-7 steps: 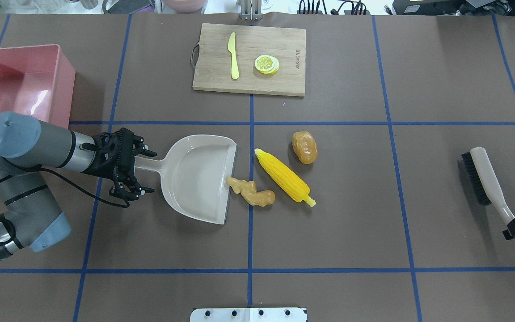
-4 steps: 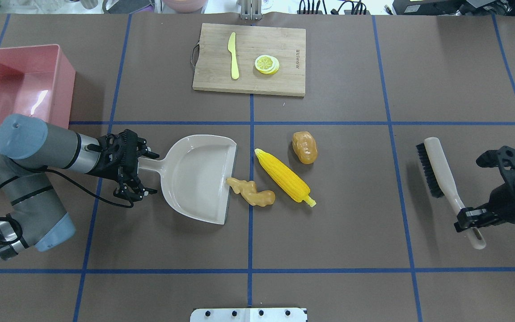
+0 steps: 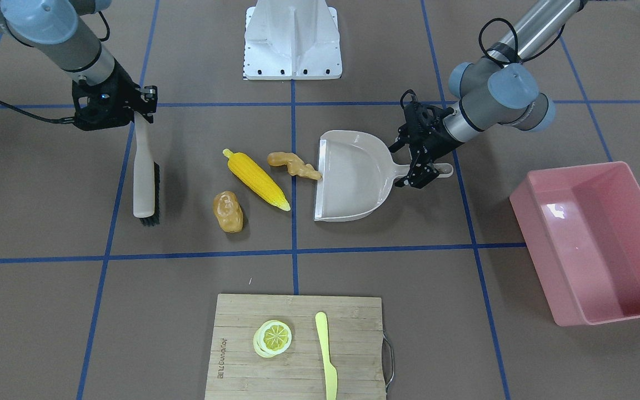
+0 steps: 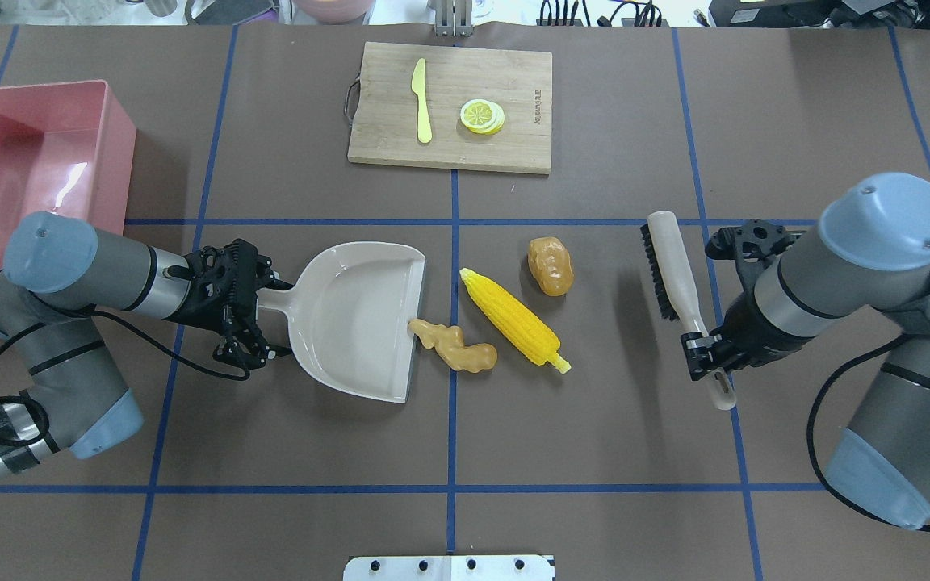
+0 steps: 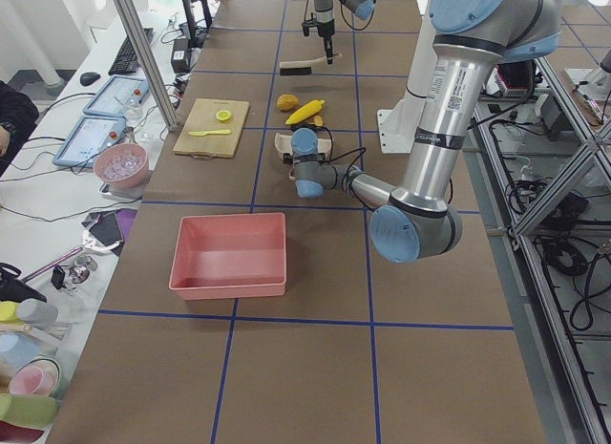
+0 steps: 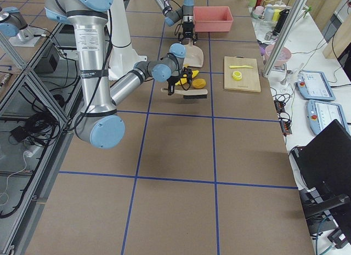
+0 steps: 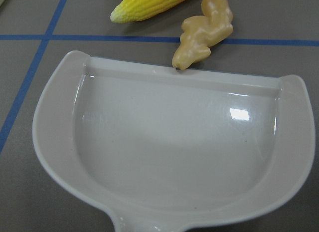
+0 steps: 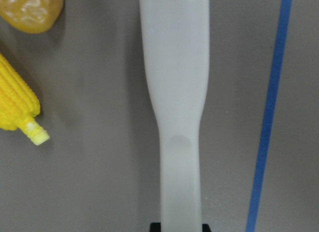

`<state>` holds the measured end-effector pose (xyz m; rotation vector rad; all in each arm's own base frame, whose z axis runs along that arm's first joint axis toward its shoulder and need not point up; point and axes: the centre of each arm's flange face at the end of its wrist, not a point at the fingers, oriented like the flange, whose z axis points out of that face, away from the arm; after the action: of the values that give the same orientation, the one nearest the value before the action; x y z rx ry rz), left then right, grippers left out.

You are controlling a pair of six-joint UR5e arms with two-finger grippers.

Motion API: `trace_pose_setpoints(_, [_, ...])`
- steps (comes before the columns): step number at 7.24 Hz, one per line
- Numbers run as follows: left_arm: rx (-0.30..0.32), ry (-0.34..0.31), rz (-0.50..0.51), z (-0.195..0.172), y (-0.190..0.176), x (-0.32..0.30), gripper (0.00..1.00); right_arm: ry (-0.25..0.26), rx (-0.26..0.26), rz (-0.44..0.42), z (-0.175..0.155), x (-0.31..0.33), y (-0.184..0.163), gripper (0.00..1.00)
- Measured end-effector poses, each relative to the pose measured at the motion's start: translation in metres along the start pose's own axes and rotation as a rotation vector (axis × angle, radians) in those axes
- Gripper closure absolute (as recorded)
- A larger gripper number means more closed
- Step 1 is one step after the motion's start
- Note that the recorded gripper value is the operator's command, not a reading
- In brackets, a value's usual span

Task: Sweep and dump trash into bin
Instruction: 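Grasp and lift the white-handled brush with the right gripper while left holds dustpan, then sweep the corn, ginger and potato toward the dustpan with the right gripper's brush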

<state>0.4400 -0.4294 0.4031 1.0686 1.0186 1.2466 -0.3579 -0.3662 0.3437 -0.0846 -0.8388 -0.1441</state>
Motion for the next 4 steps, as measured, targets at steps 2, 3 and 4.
trace_pose_setpoints(2, [-0.001, 0.000, 0.000, 0.001, -0.002, 0.000, 0.01, 0.025, 0.014, -0.027, 0.014, -0.035, -0.020, 1.00])
trace_pose_setpoints(3, [-0.001, 0.000, -0.001, 0.001, -0.003, -0.001, 0.01, 0.038, 0.018, -0.037, 0.024, -0.047, -0.027, 1.00])
trace_pose_setpoints(4, [-0.002, 0.000, -0.001, 0.001, -0.003, -0.001, 0.01, 0.047, 0.014, -0.053, 0.035, -0.057, -0.027, 1.00])
